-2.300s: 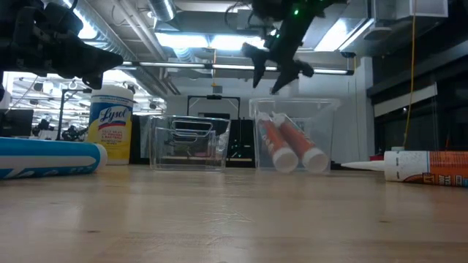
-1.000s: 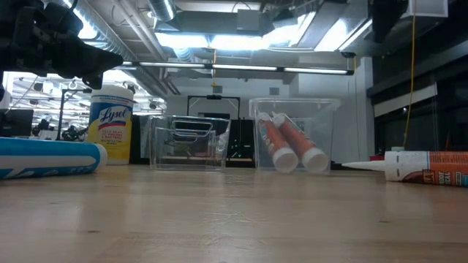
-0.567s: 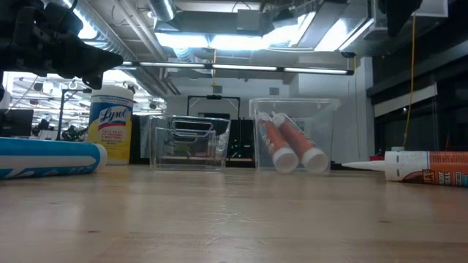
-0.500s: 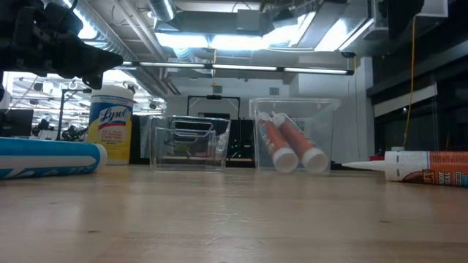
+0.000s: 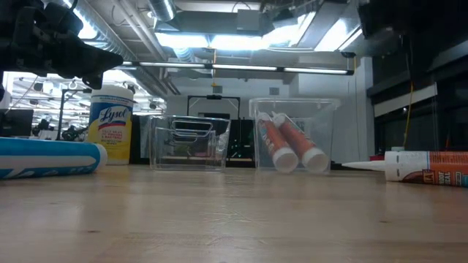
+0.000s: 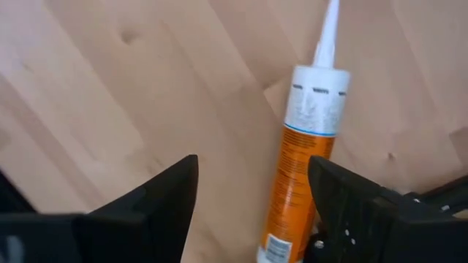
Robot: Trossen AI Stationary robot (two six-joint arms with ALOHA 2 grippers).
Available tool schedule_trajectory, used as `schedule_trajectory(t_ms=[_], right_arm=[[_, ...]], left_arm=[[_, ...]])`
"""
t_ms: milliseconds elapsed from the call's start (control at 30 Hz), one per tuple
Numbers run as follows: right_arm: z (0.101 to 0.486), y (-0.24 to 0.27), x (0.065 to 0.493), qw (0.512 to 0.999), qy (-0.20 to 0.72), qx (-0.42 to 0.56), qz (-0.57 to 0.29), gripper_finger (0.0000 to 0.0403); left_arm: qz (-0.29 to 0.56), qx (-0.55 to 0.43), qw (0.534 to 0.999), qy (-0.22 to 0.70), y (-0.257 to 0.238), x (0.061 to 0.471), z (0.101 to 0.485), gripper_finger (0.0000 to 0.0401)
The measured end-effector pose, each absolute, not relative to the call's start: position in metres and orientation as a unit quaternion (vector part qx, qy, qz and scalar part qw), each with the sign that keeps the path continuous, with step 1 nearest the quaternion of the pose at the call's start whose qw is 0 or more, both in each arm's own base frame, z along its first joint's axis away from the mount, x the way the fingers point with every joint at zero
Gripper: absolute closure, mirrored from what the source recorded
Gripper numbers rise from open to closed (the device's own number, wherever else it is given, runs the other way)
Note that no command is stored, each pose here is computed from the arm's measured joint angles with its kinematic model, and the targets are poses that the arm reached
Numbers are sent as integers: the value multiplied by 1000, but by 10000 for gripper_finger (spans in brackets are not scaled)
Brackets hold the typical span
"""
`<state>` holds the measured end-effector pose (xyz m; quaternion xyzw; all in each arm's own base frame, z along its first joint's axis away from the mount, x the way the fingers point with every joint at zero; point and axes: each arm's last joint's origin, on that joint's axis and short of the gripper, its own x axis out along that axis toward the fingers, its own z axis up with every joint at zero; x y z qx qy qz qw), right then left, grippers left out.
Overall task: Pick & place silicon tubes, Sealant and Lysol wipes
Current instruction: Put the orange sealant into the right transparent bin
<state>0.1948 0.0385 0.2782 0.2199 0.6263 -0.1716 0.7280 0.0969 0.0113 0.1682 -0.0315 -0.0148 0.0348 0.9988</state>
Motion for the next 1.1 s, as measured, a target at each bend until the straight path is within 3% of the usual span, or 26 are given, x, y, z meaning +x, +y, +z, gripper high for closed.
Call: schedule_trajectory(t_ms=[567,1100], right_arm=[[219,9,187,698,653,213,-200,143],[182,-5,181,713,653,188,-172,143]], left_arm=[[35,-32,999,-15,11,97,168,388],[35,-32,999,-15,11,97,168,386]])
